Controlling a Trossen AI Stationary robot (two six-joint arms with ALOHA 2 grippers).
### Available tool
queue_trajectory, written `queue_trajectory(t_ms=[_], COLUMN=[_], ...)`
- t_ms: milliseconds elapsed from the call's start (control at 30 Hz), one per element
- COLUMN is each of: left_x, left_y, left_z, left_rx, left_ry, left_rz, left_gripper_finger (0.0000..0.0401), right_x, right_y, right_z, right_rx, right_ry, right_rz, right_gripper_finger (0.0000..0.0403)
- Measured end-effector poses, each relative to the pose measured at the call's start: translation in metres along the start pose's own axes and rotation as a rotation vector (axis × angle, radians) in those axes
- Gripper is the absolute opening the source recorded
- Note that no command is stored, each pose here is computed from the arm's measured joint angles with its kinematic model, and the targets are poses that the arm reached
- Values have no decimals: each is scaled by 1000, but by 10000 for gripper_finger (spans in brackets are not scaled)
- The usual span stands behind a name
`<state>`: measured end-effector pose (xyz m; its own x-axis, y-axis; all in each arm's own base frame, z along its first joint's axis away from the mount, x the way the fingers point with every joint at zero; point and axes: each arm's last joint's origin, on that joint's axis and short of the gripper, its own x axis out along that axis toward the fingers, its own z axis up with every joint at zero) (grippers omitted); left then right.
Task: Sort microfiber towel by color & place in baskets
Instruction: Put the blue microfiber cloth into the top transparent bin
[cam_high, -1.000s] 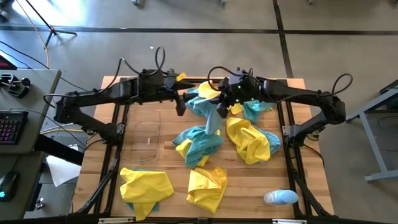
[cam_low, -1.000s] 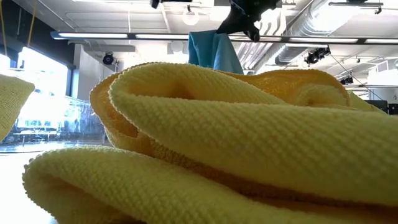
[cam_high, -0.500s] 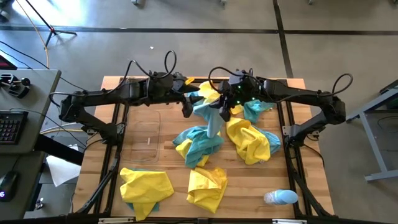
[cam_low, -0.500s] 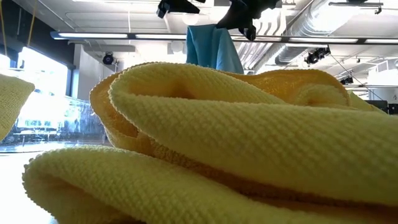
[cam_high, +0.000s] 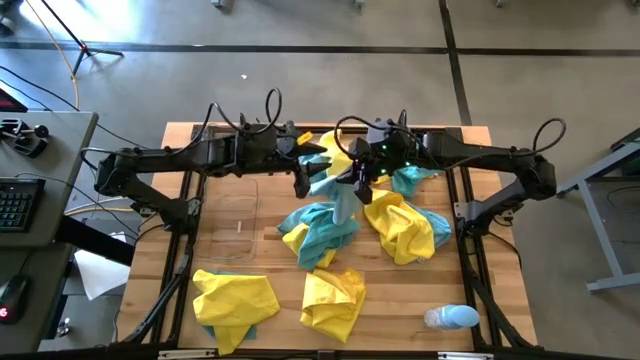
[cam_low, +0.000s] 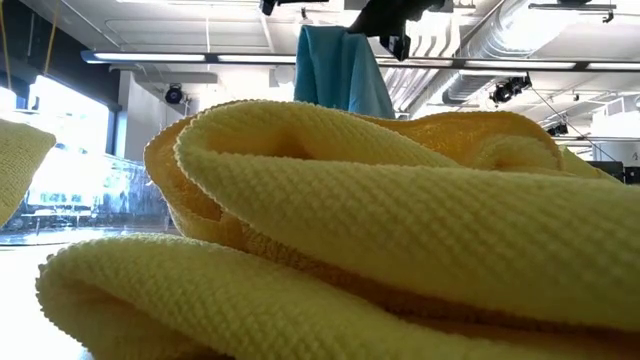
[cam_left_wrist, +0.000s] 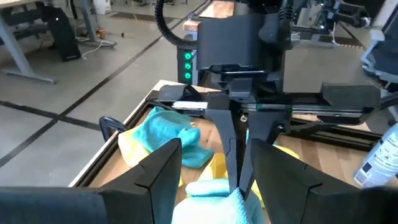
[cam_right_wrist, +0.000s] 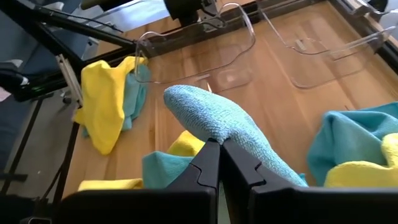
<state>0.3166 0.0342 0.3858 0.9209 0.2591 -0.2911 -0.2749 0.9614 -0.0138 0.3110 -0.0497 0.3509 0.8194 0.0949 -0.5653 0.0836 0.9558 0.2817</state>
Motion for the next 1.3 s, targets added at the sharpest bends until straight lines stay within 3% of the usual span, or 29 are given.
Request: queue_trajectory(t_ms=[300,633,1033,1300], left_x=[-2,-5,-5,0], left_y=[-12,-26,-26,-28], left_z=[-1,-4,-10,-9], left_rx=[14,56,61,51], left_ry=[4,17,75,44], left_rz=[-38,-100,-77,-79], left_gripper_finger=[181,181,181,181], right_x=[3,1,-45,-47], right_y=[19,21,33,34], right_z=[3,12,24,28], right_rx=[-43,-65,-133,-160], right_ry=[-50,-154,-326,-374], right_rz=[52,54,80,79], right_gripper_finger=[0,0,0,0])
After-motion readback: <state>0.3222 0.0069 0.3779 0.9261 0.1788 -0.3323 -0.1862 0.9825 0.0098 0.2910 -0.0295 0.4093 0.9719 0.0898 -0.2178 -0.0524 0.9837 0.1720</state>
